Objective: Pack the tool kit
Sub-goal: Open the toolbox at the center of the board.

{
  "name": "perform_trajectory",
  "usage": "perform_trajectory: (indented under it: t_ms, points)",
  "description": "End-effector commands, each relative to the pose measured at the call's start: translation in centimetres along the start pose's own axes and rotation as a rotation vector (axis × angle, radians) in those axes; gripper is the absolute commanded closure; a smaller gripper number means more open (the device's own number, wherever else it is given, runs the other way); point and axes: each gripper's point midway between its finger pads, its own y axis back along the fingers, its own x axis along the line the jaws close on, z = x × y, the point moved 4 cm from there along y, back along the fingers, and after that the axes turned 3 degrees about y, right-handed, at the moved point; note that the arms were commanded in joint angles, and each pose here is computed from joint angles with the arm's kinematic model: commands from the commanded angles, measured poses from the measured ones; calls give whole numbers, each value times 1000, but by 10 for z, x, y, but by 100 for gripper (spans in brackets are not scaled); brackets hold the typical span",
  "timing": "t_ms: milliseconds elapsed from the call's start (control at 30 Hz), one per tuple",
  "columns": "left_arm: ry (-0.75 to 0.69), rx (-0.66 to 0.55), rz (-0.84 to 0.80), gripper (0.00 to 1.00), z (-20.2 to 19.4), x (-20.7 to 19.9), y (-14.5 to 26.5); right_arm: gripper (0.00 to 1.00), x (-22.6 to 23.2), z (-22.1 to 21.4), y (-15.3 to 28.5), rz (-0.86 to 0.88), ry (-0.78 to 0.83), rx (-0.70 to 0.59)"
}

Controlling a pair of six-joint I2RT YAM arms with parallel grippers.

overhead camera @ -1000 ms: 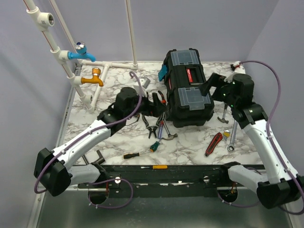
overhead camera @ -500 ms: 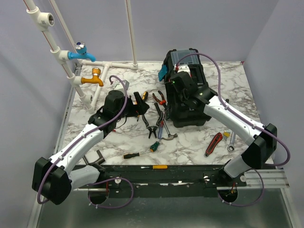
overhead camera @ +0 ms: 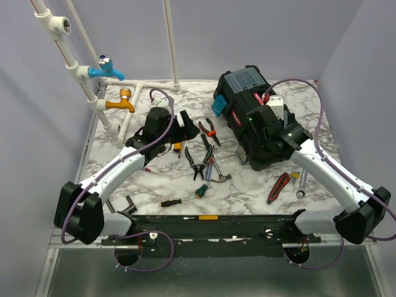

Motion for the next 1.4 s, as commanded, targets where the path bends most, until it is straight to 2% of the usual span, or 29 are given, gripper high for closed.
perform_trajectory:
  t_ms: [0, 133, 233, 367, 433, 567, 633, 900, 1133, 1367]
  points:
    - [52, 5, -94, 12, 16, -24, -22, 1, -31, 15, 10, -97, 5, -31]
    - [147, 79, -168, 14, 15, -30, -60, 4, 0, 66, 28, 167, -46, -133]
    - [210, 100, -181, 18, 20, -30, -88, 9, 28, 98, 37, 331, -57, -162]
    - [282, 74, -128, 31, 31, -18, -117, 13, 74, 120, 30, 503, -19, -140]
    - [326, 82, -112, 44, 36, -11, -131, 15, 90, 125, 19, 523, -7, -124]
    - [409, 105, -124, 88, 43, 0, -158, 17, 117, 135, -4, 523, 3, -110]
    - [430, 108, -116, 98, 47, 3, -170, 17, 128, 142, -13, 523, 0, -117]
    - [487, 196, 19, 100, 43, 22, -209, 18, 174, 147, -59, 512, 10, -82]
    - [522, 254, -15, 100, 41, 17, -229, 17, 198, 141, -88, 489, 29, -51]
    - [539, 281, -2, 100, 45, 13, -231, 16, 196, 136, -111, 436, 10, -34]
